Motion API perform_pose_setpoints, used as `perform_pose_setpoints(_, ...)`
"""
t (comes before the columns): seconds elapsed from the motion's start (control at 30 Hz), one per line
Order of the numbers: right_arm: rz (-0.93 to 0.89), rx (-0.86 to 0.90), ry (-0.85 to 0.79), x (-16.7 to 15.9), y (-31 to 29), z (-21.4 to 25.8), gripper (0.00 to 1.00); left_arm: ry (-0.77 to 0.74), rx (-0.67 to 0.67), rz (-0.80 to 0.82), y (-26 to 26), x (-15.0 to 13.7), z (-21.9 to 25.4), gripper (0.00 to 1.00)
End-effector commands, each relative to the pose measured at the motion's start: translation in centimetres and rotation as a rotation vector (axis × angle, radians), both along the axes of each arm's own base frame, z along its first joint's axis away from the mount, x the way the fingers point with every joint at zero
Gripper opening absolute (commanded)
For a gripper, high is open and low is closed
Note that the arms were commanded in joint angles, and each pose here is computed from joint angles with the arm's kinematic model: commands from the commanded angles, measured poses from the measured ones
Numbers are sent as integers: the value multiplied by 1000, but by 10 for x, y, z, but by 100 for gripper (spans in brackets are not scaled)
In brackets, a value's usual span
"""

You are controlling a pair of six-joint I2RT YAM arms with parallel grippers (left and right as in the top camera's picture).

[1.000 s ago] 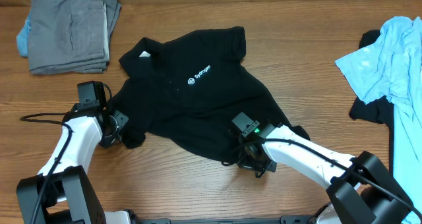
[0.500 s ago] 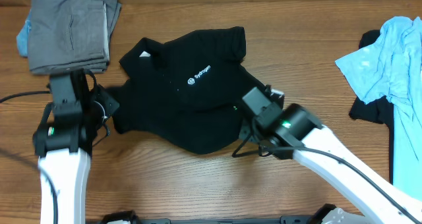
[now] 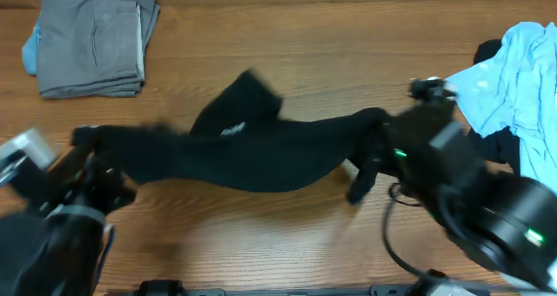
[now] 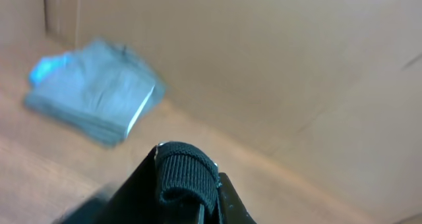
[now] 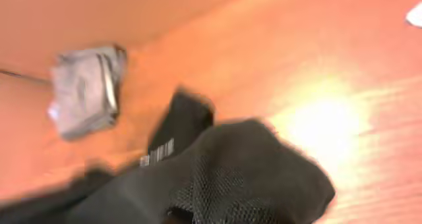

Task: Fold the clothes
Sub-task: 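Lift the shirt with both grippers and shake it out flat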

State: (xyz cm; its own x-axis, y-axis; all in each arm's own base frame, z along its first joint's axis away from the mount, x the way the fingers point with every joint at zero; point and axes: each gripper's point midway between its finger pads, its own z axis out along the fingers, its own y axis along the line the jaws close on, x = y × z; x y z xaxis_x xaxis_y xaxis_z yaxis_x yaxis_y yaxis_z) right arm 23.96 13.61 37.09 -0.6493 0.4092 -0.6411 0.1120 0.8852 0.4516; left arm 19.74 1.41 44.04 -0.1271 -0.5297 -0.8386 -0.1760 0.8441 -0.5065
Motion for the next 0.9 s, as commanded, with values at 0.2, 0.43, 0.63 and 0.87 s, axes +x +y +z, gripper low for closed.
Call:
perform_pose_setpoints(0.2, -96, 96, -274, -19, -47, 96, 4, -317, 71, 99, 18, -74, 110, 4)
perform_pose_setpoints(0.43, -190, 69, -326, -8, -58, 108, 4, -276, 117, 105, 19, -31, 114, 4)
perform_pose_setpoints(0.63, -254, -18, -245, 28, -39, 79, 4, -8, 132, 88, 18, 82, 60, 4)
perform_pose_setpoints(0.87, -445, -79, -101, 107, -42, 20, 4, 231, 147, 77, 17, 223, -34, 4)
